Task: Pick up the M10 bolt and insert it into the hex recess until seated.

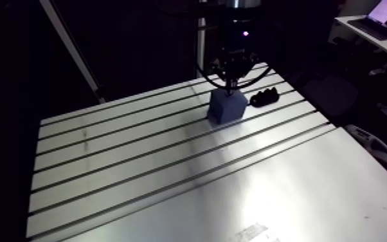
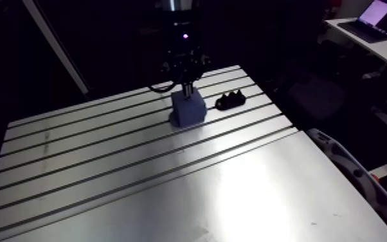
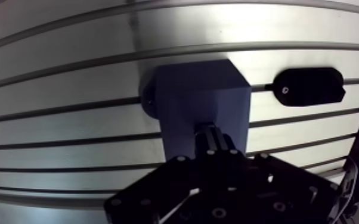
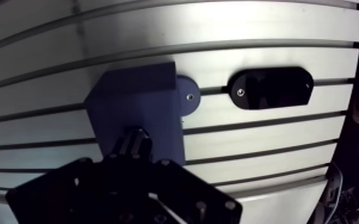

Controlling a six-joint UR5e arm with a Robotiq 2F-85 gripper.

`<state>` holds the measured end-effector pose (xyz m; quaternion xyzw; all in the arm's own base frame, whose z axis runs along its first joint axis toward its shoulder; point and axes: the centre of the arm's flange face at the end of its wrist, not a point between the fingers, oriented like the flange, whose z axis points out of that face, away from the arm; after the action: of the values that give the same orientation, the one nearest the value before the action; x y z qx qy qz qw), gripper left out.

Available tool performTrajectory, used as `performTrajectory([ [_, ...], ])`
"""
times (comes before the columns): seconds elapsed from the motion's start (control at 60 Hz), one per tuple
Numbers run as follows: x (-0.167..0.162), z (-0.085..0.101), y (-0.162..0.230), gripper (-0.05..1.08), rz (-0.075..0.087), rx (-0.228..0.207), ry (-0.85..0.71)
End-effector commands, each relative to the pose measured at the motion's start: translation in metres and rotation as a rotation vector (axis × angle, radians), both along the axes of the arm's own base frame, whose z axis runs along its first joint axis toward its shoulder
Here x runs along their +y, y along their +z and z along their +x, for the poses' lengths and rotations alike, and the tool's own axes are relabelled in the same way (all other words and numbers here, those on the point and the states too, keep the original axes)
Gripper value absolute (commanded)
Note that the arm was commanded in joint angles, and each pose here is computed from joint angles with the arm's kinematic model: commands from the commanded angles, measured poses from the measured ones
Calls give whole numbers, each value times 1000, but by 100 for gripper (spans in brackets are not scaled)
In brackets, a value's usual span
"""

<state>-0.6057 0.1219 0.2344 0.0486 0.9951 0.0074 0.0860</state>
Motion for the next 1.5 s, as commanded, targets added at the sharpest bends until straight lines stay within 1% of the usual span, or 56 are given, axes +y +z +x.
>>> performTrajectory([
  [0.017,1,1,-3,108,-3,-6,16],
  [1.183,0,3,-8,108,-7,-13,24],
  [1.5,1,2,-6,108,-6,-9,23],
])
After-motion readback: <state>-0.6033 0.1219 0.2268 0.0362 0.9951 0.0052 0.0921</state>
